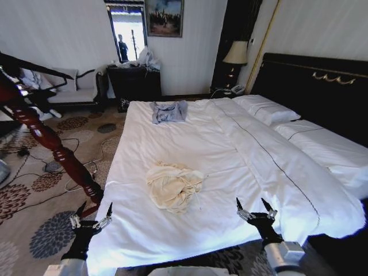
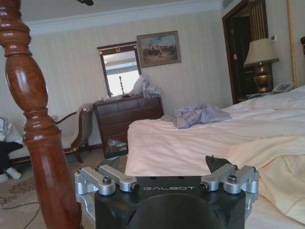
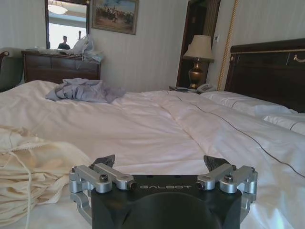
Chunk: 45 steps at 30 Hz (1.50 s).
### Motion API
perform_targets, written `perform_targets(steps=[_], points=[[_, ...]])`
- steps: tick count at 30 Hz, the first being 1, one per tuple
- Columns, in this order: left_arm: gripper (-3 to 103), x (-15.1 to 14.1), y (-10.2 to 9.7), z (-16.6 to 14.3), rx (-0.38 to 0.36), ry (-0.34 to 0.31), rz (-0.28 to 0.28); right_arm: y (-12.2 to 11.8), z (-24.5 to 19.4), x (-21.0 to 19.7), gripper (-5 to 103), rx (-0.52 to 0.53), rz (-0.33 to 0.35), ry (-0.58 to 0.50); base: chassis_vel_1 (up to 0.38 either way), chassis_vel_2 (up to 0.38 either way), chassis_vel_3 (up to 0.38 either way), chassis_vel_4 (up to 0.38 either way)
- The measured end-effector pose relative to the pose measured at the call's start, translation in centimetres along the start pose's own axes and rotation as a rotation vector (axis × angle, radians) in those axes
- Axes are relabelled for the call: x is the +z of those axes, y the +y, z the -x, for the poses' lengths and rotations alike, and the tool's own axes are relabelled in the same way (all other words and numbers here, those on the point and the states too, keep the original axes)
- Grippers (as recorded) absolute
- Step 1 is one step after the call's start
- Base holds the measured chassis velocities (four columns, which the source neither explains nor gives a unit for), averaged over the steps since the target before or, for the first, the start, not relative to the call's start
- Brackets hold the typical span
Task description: Pick up the clothes from the bed and hang them on the clothes hanger.
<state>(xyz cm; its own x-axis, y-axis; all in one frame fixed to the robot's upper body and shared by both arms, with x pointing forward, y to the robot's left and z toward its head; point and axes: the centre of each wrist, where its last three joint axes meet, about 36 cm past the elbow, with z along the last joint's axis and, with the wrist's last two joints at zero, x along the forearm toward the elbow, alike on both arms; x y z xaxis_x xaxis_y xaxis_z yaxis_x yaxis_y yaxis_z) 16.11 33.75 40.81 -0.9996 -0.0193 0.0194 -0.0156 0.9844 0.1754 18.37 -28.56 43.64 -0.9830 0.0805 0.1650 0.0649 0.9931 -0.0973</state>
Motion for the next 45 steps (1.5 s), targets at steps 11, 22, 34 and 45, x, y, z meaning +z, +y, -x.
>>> perform_targets(steps=[11, 22, 34, 45], points=[[100, -0.4, 0.4, 1.2, 0.116, 0.008, -0.013, 0.2, -0.1, 0.7, 100, 0.012, -0.004, 0.014, 0.000, 0.000, 0.000, 0.000], [92, -3.2, 0.4, 9.7, 0.348, 0.011, -0.058, -0.6, 0.4, 0.4, 100, 0.051, 0.009, 0.011, 0.000, 0.000, 0.000, 0.000], [94, -4.0, -1.2, 18.0, 0.602, 0.044, 0.066, -2.1, 2.2, -0.4, 100, 0.087, 0.089, 0.006, 0.000, 0.000, 0.000, 0.000], [94, -3.9, -7.4, 27.3, 0.776, 0.035, 0.085, -2.4, 3.0, -0.1, 100, 0.104, 0.131, 0.001, 0.000, 0.000, 0.000, 0.000]])
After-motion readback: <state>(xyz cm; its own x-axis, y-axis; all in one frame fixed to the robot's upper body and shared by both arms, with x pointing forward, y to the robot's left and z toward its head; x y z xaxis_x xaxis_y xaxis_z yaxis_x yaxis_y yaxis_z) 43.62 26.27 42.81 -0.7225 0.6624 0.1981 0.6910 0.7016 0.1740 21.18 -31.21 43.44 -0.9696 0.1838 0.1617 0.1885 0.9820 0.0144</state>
